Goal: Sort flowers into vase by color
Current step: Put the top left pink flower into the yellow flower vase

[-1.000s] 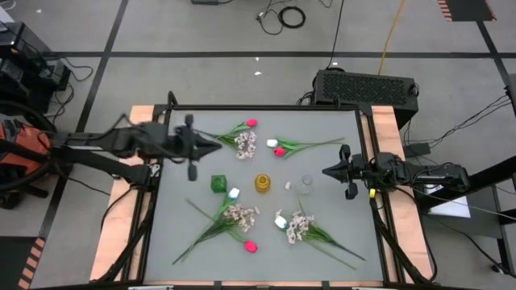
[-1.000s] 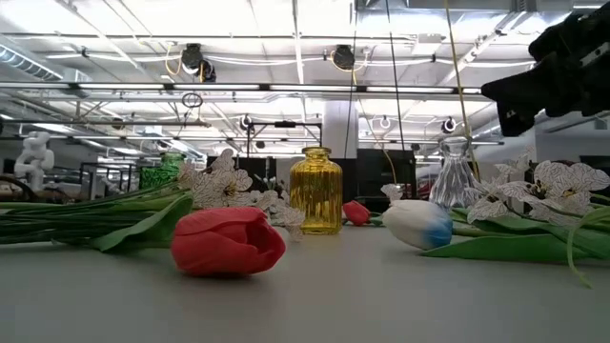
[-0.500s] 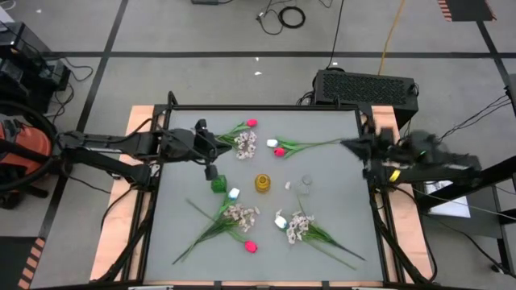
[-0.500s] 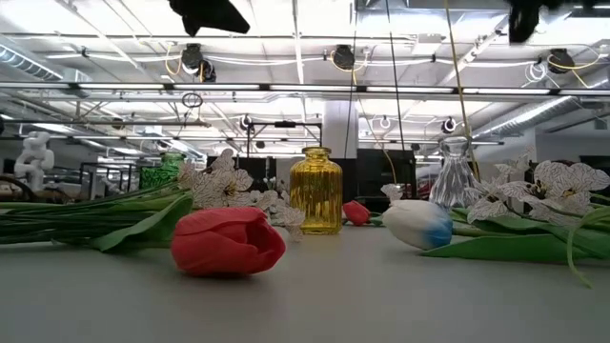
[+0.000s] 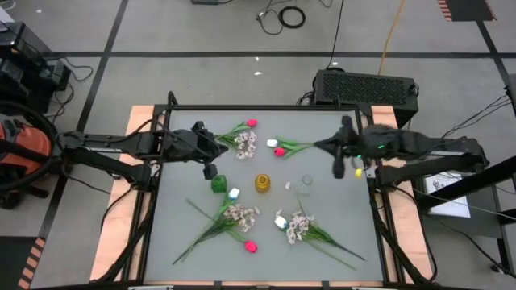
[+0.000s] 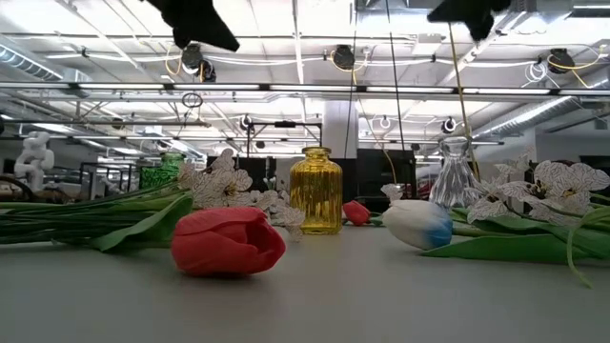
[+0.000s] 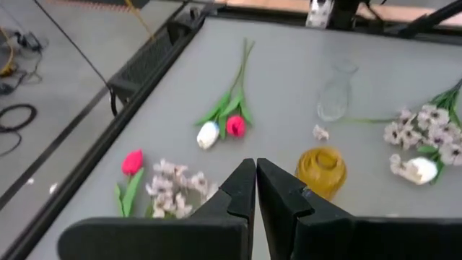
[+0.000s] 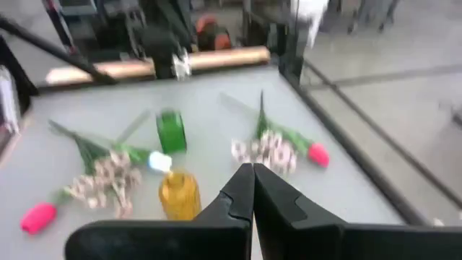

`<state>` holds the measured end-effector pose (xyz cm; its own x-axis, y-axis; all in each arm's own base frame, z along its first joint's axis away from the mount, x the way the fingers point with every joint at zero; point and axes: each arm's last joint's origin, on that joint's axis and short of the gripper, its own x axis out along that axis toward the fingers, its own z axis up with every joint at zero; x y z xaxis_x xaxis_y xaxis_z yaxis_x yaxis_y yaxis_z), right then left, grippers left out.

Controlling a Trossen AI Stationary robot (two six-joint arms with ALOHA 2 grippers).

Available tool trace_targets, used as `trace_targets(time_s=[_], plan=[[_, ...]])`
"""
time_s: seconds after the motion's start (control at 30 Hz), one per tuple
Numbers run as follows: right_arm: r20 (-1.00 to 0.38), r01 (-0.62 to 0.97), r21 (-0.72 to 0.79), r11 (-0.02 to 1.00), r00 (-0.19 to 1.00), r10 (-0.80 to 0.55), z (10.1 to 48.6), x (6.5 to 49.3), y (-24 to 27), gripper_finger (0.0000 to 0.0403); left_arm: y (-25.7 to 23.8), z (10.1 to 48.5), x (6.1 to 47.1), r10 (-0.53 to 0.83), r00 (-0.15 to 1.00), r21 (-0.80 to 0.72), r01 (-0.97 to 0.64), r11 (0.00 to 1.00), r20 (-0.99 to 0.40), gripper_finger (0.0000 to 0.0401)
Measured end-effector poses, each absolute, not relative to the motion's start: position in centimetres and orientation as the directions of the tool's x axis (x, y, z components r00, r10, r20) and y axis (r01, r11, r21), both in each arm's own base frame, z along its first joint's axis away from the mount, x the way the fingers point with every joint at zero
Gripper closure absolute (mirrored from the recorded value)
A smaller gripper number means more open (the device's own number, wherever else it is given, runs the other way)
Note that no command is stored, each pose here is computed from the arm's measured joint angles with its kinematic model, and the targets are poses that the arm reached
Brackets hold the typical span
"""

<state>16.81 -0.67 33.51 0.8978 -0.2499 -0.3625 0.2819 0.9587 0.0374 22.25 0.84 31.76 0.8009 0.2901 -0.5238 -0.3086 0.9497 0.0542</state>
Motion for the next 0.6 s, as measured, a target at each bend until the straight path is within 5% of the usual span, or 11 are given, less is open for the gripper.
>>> trace_targets(time_s=[0.37,0.6], plan=[[-0.441,0.326,-0.022,0.945,0.845,-0.302,30.2,20.1,-0.6,0.0403,0.8,30.2,22.2,0.293,0.768,0.145,-0.258,0.955,-0.570,0.0376],[-0.367,0.321,-0.052,0.946,0.875,-0.317,30.7,21.0,-0.6,0.0403,2.4,29.3,22.7,0.477,0.664,0.172,-0.471,0.865,-0.576,0.0376]])
